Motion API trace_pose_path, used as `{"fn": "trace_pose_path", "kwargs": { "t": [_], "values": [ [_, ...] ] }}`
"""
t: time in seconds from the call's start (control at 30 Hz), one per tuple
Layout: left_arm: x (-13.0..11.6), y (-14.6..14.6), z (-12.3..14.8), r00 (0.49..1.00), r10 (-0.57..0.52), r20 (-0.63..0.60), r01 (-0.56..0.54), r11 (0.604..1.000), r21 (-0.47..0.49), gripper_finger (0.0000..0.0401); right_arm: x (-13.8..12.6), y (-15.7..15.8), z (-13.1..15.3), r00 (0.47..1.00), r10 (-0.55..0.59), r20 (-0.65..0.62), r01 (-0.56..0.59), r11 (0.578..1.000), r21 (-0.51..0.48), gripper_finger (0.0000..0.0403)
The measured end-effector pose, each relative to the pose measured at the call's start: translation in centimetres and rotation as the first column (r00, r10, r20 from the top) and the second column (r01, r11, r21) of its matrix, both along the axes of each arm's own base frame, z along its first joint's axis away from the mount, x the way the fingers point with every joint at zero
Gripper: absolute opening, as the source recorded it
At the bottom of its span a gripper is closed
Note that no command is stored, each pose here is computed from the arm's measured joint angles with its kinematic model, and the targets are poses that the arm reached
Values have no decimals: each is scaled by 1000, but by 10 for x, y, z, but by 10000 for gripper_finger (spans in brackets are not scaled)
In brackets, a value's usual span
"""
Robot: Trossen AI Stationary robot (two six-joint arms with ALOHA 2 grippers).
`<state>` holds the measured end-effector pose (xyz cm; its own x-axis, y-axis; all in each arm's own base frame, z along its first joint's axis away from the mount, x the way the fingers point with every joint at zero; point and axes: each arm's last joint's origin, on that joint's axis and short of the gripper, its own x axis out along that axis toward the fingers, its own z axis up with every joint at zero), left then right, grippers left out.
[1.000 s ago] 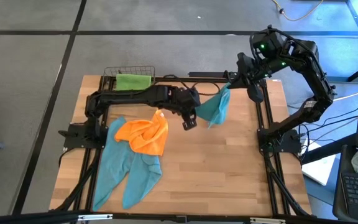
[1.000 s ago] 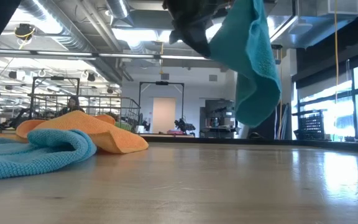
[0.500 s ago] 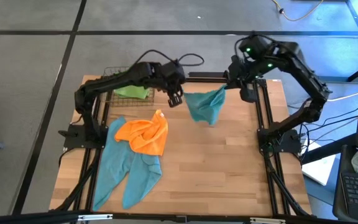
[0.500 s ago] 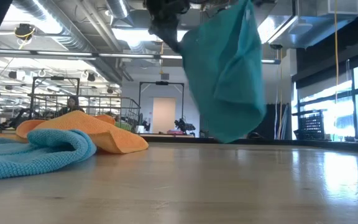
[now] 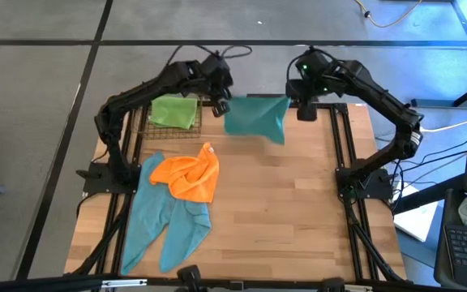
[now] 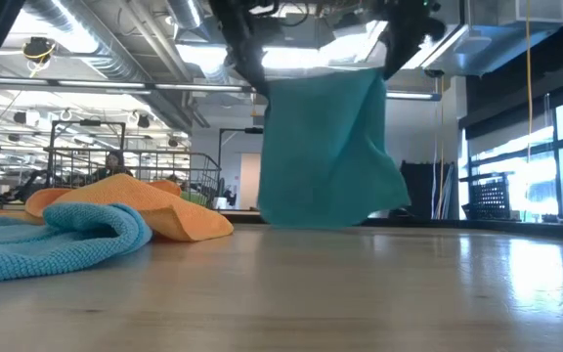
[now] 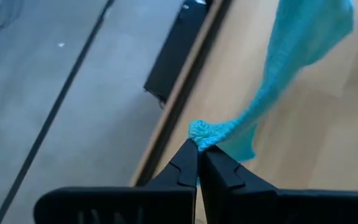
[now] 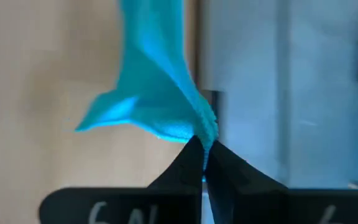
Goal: Fold microfiber towels
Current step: Fold the blue microfiber cloth
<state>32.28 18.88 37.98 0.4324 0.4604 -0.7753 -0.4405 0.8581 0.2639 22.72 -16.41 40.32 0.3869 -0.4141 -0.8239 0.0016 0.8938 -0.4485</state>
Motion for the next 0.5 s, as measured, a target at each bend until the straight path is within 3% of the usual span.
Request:
{"fn": "trace_pose_path", "kwargs": {
  "t": [0.07, 0.13, 0.27, 0.37, 0.5],
  "values": [
    [-3, 2, 7, 1000, 11, 19, -11, 1000, 13, 0, 0, -3, 3, 999, -38, 0, 38, 997, -67, 12],
    [-2, -1, 13, 999, -6, 39, 6, 1000, 9, 0, -1, -1, 3, 999, -34, -4, 34, 998, -50, 12],
    [2, -21, 14, 997, -53, 51, 57, 994, -89, 0, -4, 12, -4, 999, 25, 32, -31, 979, 203, 12],
    [9, -49, 3, 993, -115, -7, 112, 974, -196, 0, -1, 24, -12, 995, 63, 75, -88, 919, 384, 12],
    [26, -86, -28, 968, -231, -100, 201, 948, -249, 0, 7, 37, -40, 990, 120, 70, -139, 823, 551, 12]
  ]
}}
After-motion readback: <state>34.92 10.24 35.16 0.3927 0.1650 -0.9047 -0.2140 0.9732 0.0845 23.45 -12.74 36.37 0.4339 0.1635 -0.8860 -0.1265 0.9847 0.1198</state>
